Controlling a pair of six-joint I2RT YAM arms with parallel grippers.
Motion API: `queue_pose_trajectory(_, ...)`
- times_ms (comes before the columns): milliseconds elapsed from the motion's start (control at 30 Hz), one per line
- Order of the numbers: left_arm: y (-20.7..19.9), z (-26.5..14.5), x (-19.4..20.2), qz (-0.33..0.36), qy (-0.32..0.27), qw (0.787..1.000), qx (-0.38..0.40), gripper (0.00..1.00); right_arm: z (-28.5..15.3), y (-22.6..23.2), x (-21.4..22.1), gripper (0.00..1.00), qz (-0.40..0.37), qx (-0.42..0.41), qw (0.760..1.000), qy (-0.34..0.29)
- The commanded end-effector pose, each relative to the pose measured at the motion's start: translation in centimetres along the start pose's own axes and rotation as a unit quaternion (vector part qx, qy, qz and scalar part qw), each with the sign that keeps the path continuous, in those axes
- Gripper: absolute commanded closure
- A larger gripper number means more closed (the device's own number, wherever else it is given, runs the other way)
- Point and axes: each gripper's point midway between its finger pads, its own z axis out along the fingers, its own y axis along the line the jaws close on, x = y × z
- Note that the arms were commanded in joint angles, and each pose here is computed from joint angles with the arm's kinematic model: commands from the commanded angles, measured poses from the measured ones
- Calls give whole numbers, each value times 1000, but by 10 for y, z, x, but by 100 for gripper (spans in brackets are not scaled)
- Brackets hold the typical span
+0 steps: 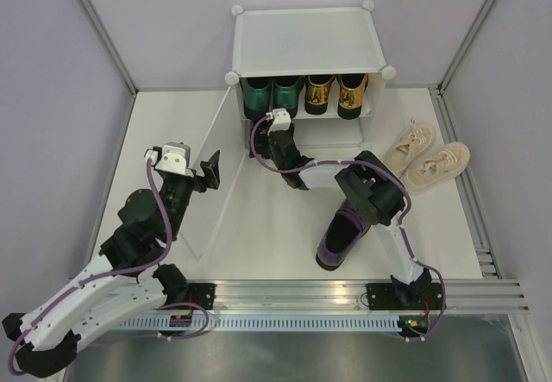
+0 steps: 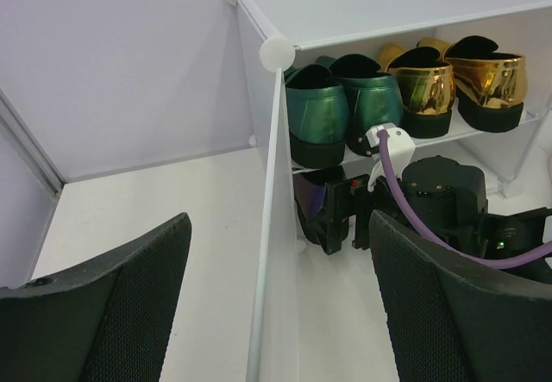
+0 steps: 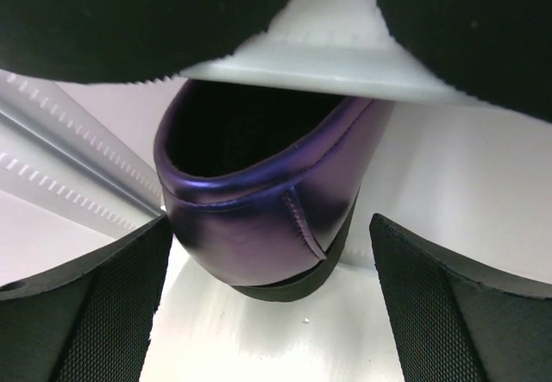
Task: Place and organize the shoes in the shoe cabinet
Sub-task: Place the shoe in the shoe cabinet.
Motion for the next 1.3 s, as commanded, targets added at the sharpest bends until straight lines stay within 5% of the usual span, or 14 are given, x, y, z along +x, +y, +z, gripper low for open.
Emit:
queue_pose_trajectory(0,0,-1,-9,-10,-4,1000,6,14,8,11,-20,2,19,-2,999,-34)
queue_pose_trajectory(567,0,-2,-10,-13,-7,1000,8,14,17,13,-19,28,12,0,999,-38)
queue_pose_trajectory(1267,-1,-3,-11,-13,-8,1000,11,14,22,18,-33,35,-6,-59,996,-61)
